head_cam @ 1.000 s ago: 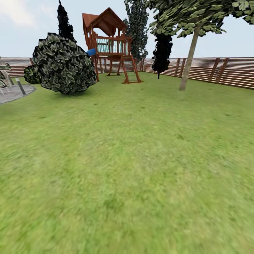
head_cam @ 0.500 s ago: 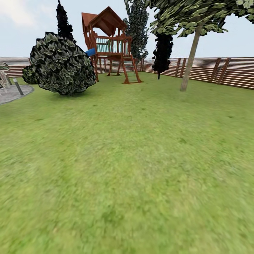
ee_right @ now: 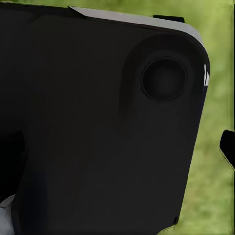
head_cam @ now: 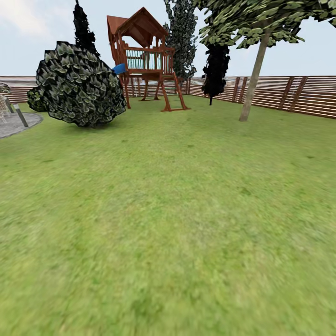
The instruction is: Take the three Easter eggs out of the wicker basket on the lawn in the garden, then place them on the lawn next to a single tree (choose any tree) so that all three eggs are next to the same tree and none are left in the basket.
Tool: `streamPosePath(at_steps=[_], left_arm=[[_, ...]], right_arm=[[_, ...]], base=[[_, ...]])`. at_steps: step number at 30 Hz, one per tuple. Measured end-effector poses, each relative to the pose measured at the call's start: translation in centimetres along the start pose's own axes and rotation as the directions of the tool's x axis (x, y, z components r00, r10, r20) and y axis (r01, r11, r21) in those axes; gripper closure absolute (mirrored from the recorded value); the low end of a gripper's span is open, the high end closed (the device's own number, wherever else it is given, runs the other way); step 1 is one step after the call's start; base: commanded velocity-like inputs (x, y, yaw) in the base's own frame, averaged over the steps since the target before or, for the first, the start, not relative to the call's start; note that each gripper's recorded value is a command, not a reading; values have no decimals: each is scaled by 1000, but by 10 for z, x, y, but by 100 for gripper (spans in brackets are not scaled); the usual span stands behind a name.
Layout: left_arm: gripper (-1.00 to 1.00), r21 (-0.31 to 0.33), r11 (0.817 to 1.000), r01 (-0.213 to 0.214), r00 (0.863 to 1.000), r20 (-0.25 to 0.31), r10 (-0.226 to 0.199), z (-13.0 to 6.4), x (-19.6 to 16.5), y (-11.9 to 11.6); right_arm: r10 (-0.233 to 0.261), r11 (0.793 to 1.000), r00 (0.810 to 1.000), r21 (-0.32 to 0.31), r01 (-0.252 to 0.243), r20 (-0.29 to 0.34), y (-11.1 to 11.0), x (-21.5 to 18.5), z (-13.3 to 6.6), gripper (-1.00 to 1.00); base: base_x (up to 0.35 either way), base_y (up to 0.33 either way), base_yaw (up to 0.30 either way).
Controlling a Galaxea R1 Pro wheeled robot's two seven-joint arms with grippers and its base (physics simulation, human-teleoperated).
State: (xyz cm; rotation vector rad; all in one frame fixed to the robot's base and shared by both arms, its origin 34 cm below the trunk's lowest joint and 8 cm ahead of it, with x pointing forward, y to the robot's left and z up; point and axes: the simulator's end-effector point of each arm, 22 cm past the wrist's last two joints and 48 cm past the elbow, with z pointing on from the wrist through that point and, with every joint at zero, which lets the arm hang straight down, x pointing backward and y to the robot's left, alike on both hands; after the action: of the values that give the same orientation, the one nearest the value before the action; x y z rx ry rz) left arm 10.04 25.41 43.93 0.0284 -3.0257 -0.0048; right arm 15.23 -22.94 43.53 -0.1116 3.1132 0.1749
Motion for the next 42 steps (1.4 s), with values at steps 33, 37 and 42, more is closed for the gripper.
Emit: streamPosePath(at_steps=[33, 37, 42], left_arm=[[-100, 0, 1000, 0, 1000, 0, 0, 0, 0, 0], [-100, 0, 1000, 0, 1000, 1, 0, 0, 0, 0], [-100, 0, 1000, 0, 1000, 1, 0, 0, 0, 0]], right_arm=[[0, 1000, 1000, 0, 0, 0, 0, 0, 0, -100], [0, 1000, 1000, 0, 0, 0, 0, 0, 0, -100], [0, 1000, 1000, 0, 0, 0, 0, 0, 0, -100]], base=[[320, 0, 0], [320, 0, 0], [320, 0, 0]])
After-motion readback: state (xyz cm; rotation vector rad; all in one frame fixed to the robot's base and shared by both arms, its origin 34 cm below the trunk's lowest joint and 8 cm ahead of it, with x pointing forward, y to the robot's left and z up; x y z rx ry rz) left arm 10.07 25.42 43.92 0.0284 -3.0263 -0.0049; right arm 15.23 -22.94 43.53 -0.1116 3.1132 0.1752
